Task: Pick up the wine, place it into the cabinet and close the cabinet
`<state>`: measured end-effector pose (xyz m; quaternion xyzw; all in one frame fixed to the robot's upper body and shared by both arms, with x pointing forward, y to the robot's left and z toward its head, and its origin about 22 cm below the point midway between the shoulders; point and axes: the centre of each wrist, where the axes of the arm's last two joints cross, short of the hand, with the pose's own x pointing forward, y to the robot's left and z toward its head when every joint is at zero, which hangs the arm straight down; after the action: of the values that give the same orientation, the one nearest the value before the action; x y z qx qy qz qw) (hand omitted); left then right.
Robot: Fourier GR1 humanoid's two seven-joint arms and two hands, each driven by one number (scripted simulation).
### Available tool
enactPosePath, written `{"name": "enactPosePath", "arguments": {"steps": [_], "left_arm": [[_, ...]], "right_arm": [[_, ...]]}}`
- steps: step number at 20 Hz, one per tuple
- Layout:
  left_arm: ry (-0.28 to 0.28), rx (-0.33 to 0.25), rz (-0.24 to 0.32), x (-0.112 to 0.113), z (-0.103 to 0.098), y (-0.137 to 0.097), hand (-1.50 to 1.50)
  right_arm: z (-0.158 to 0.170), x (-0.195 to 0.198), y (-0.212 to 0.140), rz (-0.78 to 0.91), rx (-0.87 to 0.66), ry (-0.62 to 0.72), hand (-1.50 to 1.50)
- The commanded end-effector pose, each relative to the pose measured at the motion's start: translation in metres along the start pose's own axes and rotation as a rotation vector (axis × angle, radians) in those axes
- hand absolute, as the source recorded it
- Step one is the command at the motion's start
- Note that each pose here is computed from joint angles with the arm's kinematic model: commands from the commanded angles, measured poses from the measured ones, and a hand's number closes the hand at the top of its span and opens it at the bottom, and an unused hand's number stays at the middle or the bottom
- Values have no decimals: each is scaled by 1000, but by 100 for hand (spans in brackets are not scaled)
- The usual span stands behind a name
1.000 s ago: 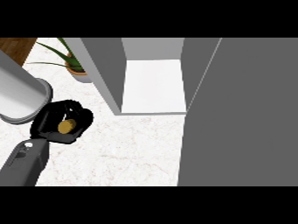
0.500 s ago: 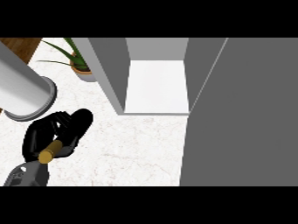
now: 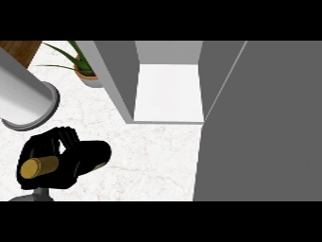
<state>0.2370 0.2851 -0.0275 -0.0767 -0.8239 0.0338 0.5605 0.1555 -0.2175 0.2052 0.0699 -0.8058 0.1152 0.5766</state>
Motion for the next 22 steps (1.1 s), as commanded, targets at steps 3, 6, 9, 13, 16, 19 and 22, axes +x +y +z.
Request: {"name": "enactPosePath", "arguments": {"steps": [3,6,9,13,16,19,22], "left_arm": [[12,-40,4,49,-2,-57,150],[23,-66,-12,70,-17,-60,150],[31,-90,7,86,-27,-98,150],[49,-129,58,108,-37,-115,150],[36,-149,65,92,-39,-144,150],[37,-127,99,93,-53,-160,150],[62,-141,100,108,-57,-188,150]], "right_arm": [[17,14,3,-52,9,-47,-150],[21,26,1,-40,47,-41,-150],[2,5,1,-61,25,-37,-150],[18,10,7,-46,18,-41,-150],[11,13,-2,-49,27,-41,-150],[21,16,-1,-61,40,-57,-150],[11,17,2,-54,40,-46,-150]]}}
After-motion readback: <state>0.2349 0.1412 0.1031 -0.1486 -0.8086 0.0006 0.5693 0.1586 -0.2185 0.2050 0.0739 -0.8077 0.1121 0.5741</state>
